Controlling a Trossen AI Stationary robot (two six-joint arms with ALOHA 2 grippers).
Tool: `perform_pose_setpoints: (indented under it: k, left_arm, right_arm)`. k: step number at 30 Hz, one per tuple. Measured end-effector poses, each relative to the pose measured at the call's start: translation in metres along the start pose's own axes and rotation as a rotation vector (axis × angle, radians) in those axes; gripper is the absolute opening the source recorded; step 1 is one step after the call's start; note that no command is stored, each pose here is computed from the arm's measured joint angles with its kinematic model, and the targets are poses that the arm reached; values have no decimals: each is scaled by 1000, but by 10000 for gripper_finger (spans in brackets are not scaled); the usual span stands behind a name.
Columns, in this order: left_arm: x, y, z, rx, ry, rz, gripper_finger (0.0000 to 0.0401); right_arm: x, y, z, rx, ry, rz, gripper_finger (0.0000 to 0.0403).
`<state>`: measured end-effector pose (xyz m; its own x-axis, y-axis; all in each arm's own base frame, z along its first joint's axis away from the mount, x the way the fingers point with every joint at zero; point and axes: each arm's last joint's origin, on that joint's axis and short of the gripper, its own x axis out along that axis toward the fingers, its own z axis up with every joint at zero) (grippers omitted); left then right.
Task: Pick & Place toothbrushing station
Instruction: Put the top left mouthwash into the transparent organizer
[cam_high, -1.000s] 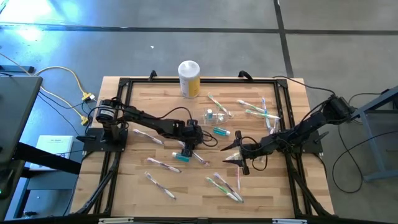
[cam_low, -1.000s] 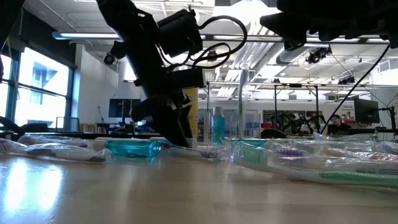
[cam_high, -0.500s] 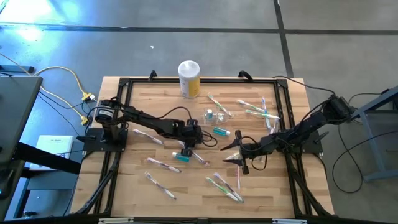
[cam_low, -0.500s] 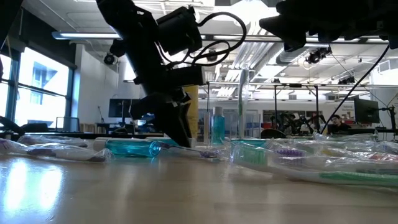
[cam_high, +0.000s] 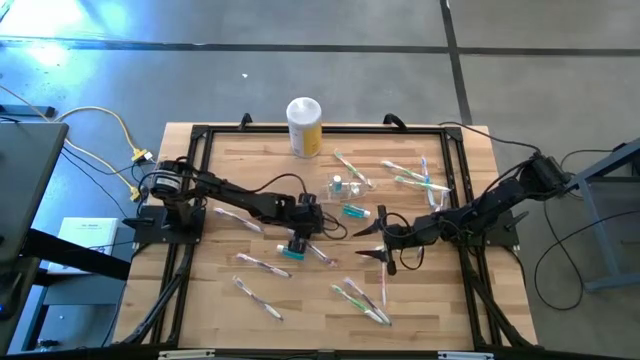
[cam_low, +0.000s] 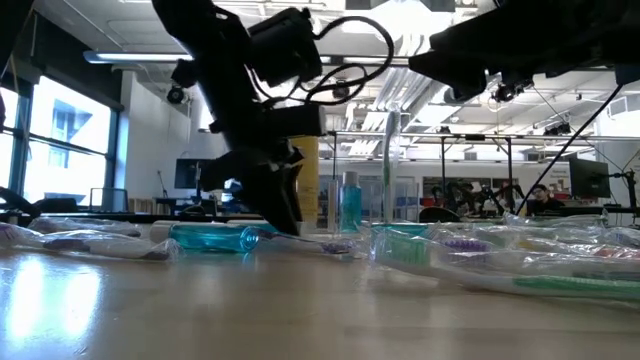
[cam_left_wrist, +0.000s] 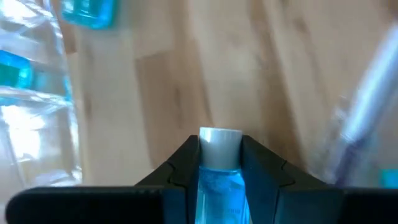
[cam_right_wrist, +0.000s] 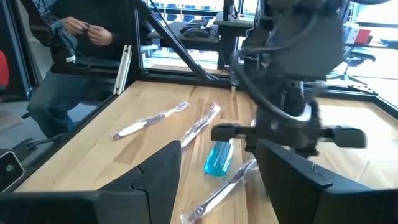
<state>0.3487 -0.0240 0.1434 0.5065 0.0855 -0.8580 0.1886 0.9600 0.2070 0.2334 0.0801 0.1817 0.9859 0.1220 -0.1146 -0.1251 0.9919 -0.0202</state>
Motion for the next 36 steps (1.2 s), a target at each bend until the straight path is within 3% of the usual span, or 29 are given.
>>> perform_pose_setpoints:
  k: [15,23,36]
  left_arm:
    - [-57,-18,16,79,-146,-44,81]
    - [-71,-15,18,74,-173,-33,81]
    - [-111,-33,13,44,-176,-60,81]
  right_arm:
    - [0,0,-1,13,14,0,203]
    - [0,0,-2,14,22,0,203]
    - [0,0,-3,16,31,0,203]
